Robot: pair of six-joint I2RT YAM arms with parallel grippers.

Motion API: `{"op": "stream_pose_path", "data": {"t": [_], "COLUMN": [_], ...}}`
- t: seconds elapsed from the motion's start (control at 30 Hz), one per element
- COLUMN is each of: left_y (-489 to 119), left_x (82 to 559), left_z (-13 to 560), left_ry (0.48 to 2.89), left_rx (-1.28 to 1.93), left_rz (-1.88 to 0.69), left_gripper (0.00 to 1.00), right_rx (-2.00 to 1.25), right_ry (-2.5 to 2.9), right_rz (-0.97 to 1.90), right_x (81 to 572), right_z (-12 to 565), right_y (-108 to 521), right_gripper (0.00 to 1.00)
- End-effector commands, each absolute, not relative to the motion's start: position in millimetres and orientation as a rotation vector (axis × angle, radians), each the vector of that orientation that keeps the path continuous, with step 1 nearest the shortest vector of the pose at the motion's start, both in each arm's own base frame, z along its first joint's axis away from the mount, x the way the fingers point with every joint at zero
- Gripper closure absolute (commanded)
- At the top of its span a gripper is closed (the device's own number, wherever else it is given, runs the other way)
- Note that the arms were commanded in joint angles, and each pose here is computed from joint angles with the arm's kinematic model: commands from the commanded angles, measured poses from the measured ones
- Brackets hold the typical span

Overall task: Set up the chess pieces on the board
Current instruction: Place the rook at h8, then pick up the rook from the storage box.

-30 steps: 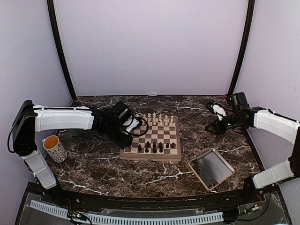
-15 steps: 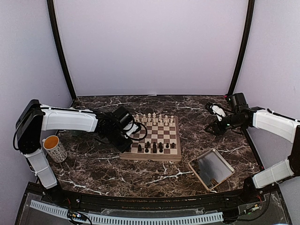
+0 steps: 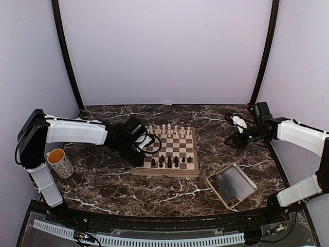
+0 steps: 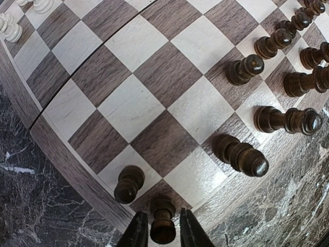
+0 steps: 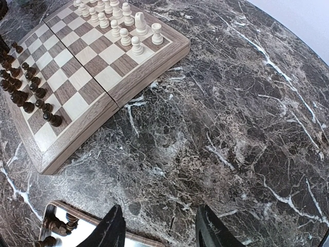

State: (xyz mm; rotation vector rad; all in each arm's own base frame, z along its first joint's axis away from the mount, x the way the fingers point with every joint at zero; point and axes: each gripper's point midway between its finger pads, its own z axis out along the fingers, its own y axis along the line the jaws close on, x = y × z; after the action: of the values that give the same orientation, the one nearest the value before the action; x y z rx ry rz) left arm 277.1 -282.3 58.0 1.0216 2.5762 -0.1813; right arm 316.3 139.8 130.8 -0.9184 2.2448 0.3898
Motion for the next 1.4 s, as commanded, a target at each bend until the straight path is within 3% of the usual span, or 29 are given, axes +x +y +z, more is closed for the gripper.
{"op": "stream_pose_path", "data": {"t": [0.0, 0.27, 0.63, 0.97, 1.37], "left_y": [-275.8, -281.0, -360.7, -389.4, -386.3], "left_x": [270.1, 269.6, 298.7, 328.1, 327.0], "left_z": [67.0, 117.5, 206.1, 220.2, 214.5], "left_ry": [2.597, 2.527, 2.127, 2.052, 2.070], "left_rx": [1.017, 1.046, 0.949, 0.768, 0.742], "left_rz": [-0.193, -0.248, -0.681, -0.795, -0.797], "left_gripper": [0.73, 0.70, 0.70, 0.69, 0.68], "right_rx": [-0.923, -1.053, -1.437, -1.735, -2.039], "right_ry": [2.230, 2.264, 2.421, 2.246, 2.127], "right_rz": [0.407, 0.464, 0.540, 0.362, 0.311], "right_x": [317.2, 303.2, 225.6, 185.6, 156.9], "right_z": [136.3, 156.4, 127.0, 93.2, 57.1], "right_y": [141.3, 146.1, 140.8, 173.5, 200.5], "right_gripper": [0.53, 0.52, 0.57, 0.56, 0.56]}}
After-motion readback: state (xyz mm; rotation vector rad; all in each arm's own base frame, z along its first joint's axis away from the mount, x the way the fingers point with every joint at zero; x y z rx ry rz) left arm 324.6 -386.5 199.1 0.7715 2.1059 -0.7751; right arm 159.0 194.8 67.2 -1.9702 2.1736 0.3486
